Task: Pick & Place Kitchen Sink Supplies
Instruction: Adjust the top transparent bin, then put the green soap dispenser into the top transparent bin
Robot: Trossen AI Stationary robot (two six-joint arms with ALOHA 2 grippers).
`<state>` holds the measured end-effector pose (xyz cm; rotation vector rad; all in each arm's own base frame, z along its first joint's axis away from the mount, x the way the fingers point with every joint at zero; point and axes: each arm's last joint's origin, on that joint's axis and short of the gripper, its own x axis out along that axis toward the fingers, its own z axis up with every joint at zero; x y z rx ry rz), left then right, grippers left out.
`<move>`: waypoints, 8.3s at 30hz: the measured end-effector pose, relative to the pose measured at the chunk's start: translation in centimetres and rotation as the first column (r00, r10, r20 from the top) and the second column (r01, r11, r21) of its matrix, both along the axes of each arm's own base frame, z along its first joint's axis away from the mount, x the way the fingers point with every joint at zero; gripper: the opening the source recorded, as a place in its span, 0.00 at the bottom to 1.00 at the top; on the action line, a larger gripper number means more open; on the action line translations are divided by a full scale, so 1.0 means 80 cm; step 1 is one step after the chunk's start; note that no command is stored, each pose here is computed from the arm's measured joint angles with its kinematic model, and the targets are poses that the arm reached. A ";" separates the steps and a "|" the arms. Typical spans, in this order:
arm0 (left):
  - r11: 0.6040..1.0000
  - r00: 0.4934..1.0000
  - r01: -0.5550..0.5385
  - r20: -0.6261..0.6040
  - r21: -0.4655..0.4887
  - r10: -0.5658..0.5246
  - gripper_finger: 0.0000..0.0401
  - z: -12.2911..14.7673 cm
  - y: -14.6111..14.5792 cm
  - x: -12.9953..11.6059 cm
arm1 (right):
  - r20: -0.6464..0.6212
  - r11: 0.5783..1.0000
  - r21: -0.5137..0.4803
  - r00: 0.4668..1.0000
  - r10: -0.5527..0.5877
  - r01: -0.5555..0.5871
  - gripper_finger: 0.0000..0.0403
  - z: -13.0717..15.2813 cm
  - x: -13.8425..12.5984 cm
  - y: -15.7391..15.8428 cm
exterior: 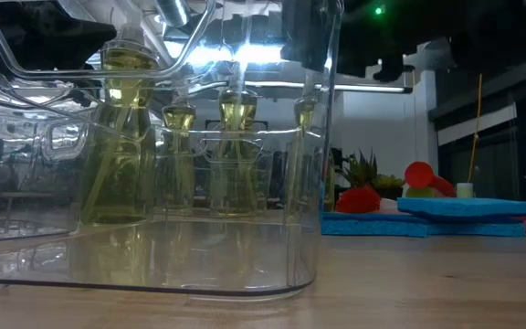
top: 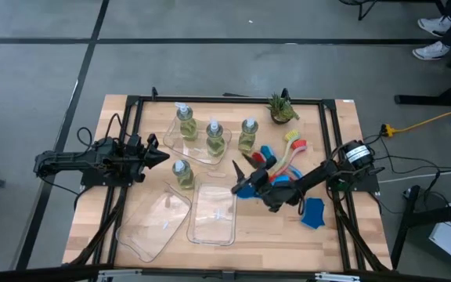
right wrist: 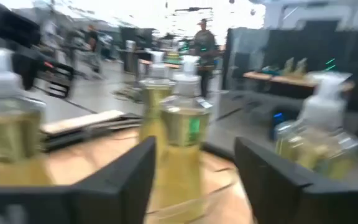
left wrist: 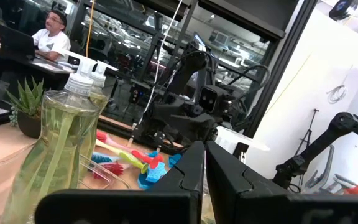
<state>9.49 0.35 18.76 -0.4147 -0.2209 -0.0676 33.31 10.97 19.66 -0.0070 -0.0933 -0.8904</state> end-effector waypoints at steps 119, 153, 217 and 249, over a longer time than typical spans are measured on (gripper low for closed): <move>1.000 1.000 0.000 0.000 0.000 0.000 0.03 0.000 0.000 0.000 | -0.424 0.962 0.272 0.893 0.151 -0.034 0.11 0.072 0.052 -0.070; 1.000 1.000 0.000 0.000 0.000 0.000 0.03 0.000 0.000 0.000 | -0.589 0.931 0.094 0.774 -0.233 0.353 0.96 0.039 -0.030 -0.100; 1.000 1.000 0.000 0.000 0.000 0.000 0.03 0.000 0.000 0.000 | -0.294 0.945 0.261 0.949 -0.116 0.196 0.89 0.083 -0.003 -0.219; 1.000 1.000 0.000 0.000 0.000 0.000 0.03 0.000 0.000 0.000 | -0.254 0.975 0.208 0.967 -0.022 0.076 0.29 0.099 0.003 -0.196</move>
